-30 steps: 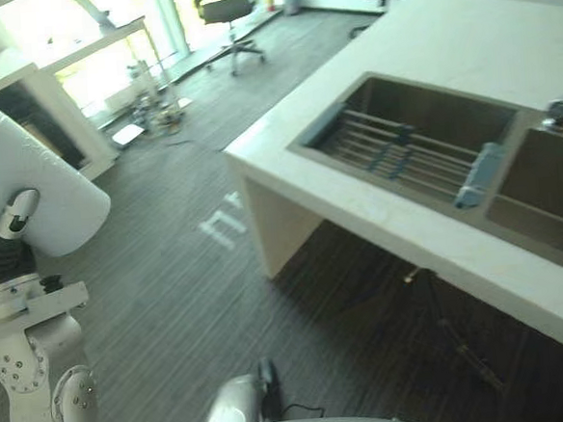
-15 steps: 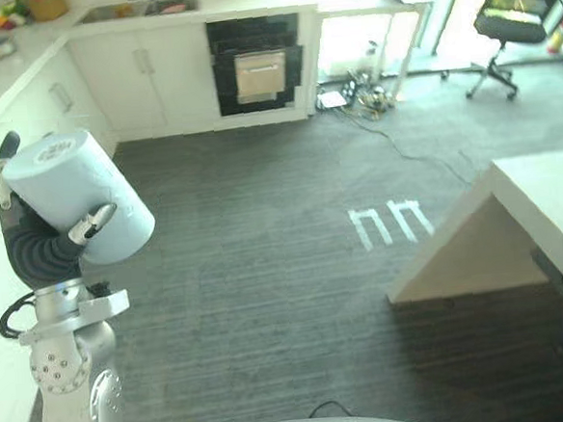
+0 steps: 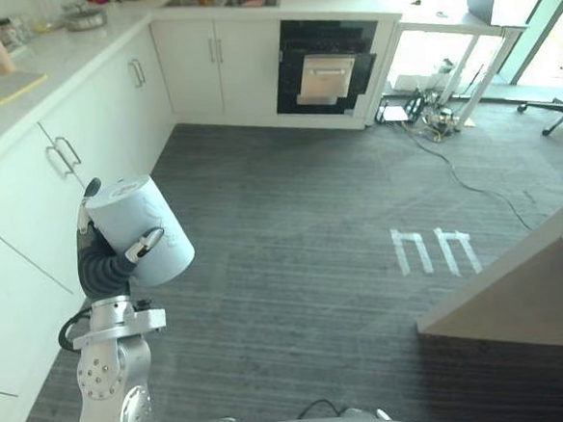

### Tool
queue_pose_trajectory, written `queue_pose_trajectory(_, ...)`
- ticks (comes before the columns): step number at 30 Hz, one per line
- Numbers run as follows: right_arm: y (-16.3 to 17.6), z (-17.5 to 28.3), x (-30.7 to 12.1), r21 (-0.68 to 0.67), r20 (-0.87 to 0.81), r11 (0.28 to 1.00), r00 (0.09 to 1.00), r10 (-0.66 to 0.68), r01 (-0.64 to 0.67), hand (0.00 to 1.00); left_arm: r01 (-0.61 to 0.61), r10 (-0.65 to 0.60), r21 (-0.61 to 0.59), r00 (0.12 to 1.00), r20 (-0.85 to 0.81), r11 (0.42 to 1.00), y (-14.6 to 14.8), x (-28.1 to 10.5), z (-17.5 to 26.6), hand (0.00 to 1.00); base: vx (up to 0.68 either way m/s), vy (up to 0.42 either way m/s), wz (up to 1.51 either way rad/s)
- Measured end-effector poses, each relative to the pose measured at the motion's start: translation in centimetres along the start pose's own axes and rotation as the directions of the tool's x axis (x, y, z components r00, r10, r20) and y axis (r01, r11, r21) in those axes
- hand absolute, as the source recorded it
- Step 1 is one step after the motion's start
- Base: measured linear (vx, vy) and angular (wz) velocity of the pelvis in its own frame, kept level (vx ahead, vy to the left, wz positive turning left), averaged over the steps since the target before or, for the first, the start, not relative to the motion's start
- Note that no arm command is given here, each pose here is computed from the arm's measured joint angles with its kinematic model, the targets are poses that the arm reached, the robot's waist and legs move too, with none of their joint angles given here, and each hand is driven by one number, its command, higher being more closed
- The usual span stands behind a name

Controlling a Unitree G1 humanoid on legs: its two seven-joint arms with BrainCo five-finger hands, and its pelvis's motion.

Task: Walk over to the sink, pick up the cup, carry it to the dishwasher, place the cup inside the dishwasher, then close the dishwasher door

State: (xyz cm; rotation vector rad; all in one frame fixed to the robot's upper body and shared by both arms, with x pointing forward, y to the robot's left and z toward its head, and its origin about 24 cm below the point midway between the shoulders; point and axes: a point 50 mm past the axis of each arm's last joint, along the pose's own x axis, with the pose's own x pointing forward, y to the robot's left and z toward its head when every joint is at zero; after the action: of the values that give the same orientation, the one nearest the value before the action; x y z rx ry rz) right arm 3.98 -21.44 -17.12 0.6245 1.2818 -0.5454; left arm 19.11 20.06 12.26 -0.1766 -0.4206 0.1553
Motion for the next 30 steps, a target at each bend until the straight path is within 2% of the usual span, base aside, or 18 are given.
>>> queue_pose_trajectory(6,-1.5,-0.8,-0.3,0.006,-0.013,1.0,1.0,-0.022,0.023,0.0,0.035,-0.032,-0.083,0.998,0.047,0.996,-1.6,1.6,0.3,1.0,0.17,-0.249,0.24)
queue_pose_trajectory(9,-1.1,-1.3,-0.2,0.001,-0.036,1.0,0.999,-0.008,0.008,0.0,0.059,-0.052,-0.119,0.997,0.064,0.991,-2.7,2.3,0.5,1.0,0.15,-0.219,0.59)
queue_pose_trajectory(13,-2.4,-0.7,-0.6,-0.044,-0.038,0.998,0.998,-0.045,0.043,0.0,0.017,-0.016,-0.155,1.0,0.008,0.988,-2.6,2.0,-0.8,1.0,0.06,-0.119,0.06)
queue_pose_trajectory(16,-3.3,1.4,-0.9,-0.049,0.016,0.997,0.998,-0.064,0.065,0.0,0.068,-0.068,-0.178,0.998,0.01,0.982,-3.5,1.8,-0.8,1.0,0.08,0.057,0.03)
queue_pose_trajectory(19,-1.2,-0.1,-0.3,0.023,-0.012,1.0,1.0,-0.019,0.02,0.0,0.089,-0.092,-0.213,0.996,-0.005,0.973,-3.6,1.5,-1.1,1.0,0.12,0.01,0.04)
queue_pose_trajectory(24,-0.7,-0.9,-0.2,0.127,-0.032,0.992,0.999,-0.011,0.015,0.0,0.176,-0.19,-0.262,0.981,-0.028,0.949,-5.6,1.1,-1.7,1.0,0.03,0.039,-0.06)
queue_pose_trajectory(25,-0.5,-1.2,-0.2,0.017,-0.048,1.0,0.999,-0.001,0.002,0.0,0.13,-0.172,-0.207,0.964,-0.205,0.97,-3.9,0.7,-5.5,1.0,0.0,0.022,-0.05)
queue_pose_trajectory(30,-0.5,-1.2,-0.2,0.017,-0.05,1.0,0.999,-0.002,0.003,0.0,0.13,-0.173,-0.207,0.963,-0.205,0.97,-3.9,0.7,-5.5,1.0,0.0,0.0,0.0)
